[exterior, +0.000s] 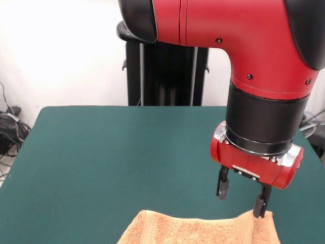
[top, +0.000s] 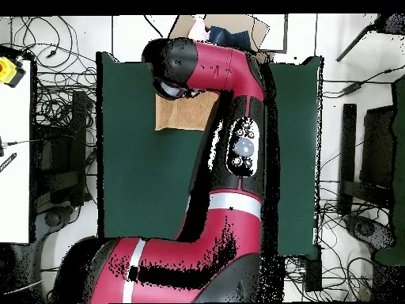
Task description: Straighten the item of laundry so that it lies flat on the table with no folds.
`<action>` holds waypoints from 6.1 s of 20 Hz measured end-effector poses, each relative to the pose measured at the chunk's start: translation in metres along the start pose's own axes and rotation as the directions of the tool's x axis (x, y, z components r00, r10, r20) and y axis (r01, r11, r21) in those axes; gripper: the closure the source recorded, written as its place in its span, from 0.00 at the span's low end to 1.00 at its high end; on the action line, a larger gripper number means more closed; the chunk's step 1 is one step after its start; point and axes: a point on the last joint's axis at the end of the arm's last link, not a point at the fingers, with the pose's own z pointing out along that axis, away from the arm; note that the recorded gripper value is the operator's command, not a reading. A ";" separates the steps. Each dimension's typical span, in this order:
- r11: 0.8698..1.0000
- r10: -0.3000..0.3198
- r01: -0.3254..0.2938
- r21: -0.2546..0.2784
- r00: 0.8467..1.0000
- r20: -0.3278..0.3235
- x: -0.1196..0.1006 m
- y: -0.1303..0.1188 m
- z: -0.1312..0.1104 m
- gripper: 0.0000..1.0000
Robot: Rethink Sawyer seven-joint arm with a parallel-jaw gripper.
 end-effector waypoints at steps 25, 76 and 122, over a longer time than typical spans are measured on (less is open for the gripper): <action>1.000 -0.013 0.014 -0.018 0.996 0.085 -0.001 -0.001 0.065 0.00; 0.994 -0.005 -0.043 -0.104 0.907 -0.421 0.064 0.041 -0.064 0.00; 0.994 -0.006 -0.033 -0.099 0.929 -0.371 0.071 0.066 0.103 0.00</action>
